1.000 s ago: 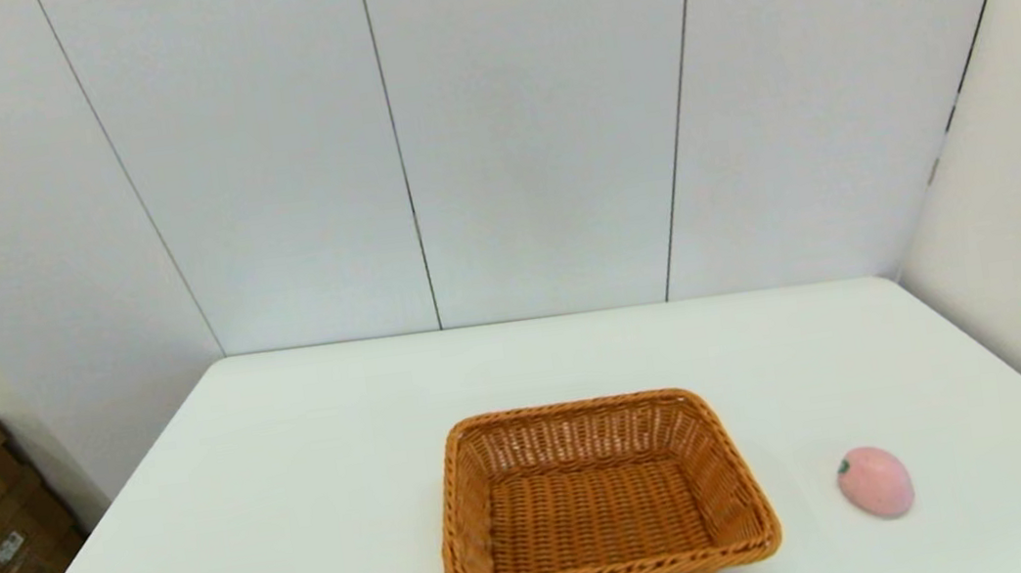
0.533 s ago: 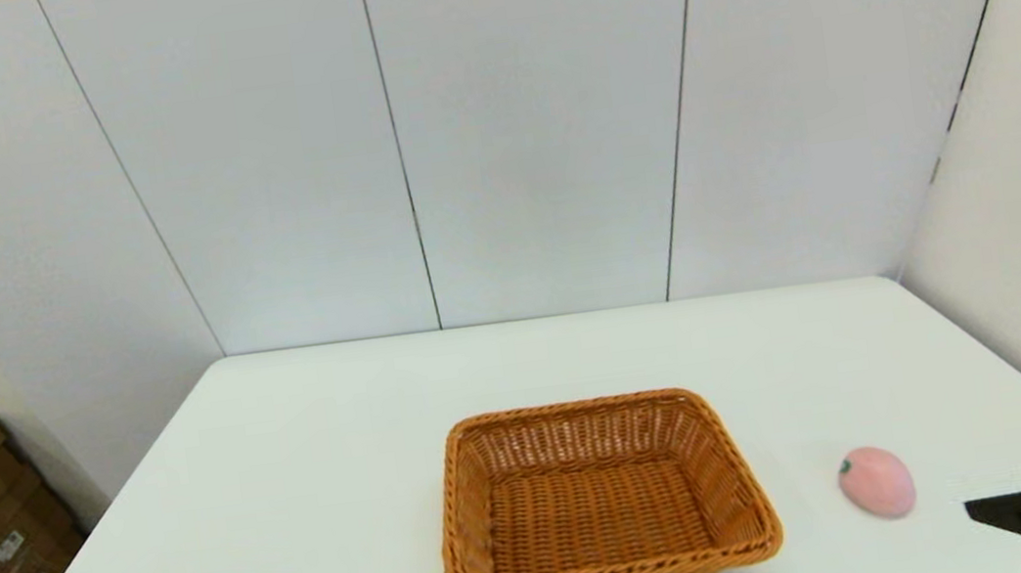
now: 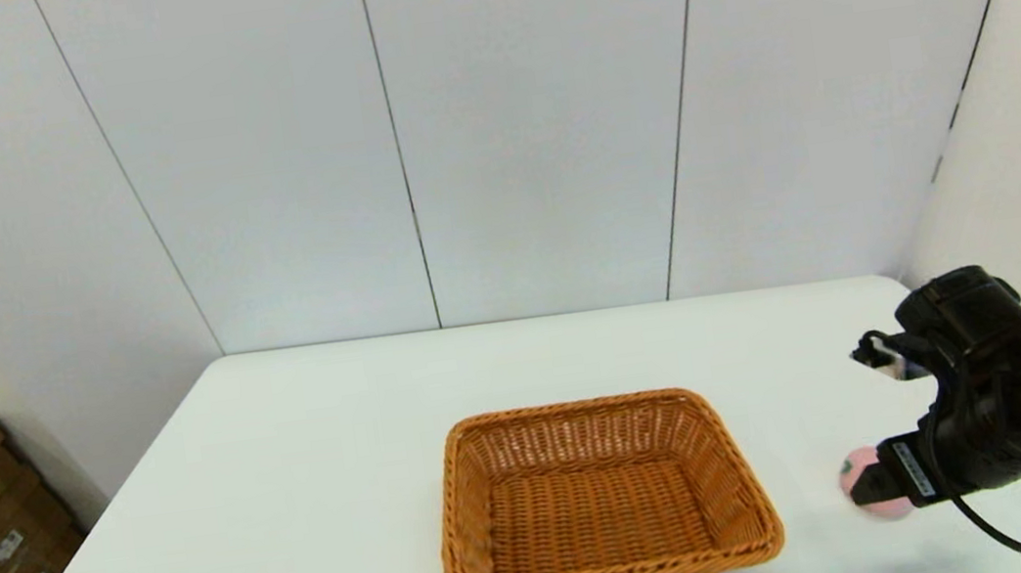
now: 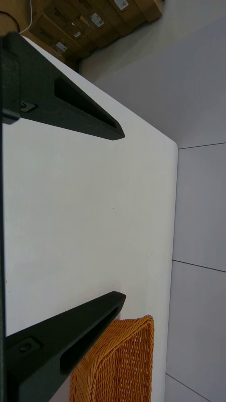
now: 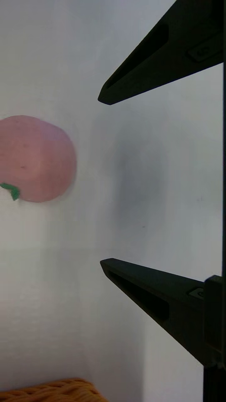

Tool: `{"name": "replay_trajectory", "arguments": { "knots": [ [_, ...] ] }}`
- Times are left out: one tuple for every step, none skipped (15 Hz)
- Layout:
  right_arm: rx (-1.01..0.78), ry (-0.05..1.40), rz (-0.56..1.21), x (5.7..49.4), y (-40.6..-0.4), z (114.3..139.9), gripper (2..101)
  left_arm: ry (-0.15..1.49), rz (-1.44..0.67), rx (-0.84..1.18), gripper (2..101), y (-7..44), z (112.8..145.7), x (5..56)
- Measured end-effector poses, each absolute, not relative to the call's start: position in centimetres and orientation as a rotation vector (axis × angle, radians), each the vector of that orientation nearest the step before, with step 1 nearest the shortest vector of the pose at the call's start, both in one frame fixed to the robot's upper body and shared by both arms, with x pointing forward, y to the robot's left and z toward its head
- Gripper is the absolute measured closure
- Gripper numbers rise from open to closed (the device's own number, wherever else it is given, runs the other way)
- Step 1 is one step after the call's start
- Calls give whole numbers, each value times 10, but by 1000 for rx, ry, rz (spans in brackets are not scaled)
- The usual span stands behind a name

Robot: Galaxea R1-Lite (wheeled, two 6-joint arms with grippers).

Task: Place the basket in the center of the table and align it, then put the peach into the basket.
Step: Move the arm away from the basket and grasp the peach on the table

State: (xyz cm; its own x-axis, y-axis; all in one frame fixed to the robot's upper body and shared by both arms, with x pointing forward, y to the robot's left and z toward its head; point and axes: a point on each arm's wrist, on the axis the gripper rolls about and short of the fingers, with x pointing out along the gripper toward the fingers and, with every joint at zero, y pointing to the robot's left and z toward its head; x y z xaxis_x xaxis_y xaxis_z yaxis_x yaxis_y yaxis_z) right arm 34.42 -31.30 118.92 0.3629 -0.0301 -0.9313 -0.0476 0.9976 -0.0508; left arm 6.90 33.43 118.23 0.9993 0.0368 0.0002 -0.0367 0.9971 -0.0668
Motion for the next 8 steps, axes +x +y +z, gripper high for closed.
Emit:
{"name": "replay_trajectory", "arguments": {
  "knots": [
    [-71,1204,9,347,-313,1187,52,-2,37,-68,54,334,1182,69],
    [-70,1209,6,350,-314,1185,52,-1,37,-68,54,334,1182,69],
    [-66,1214,-1,352,-315,1183,52,-1,37,-69,54,334,1182,69],
    [-61,1219,-9,355,-317,1181,52,-2,37,-70,54,334,1182,69],
    [-56,1223,-17,359,-320,1179,52,-1,37,-69,54,334,1182,69],
    [-50,1228,-25,362,-322,1177,52,-1,37,-71,54,334,1182,69],
    [-44,1234,-33,365,-324,1175,52,-2,37,-71,54,334,1182,69],
    [-38,1241,-40,368,-327,1172,52,-1,37,-71,54,334,1182,69]
  ]
}}
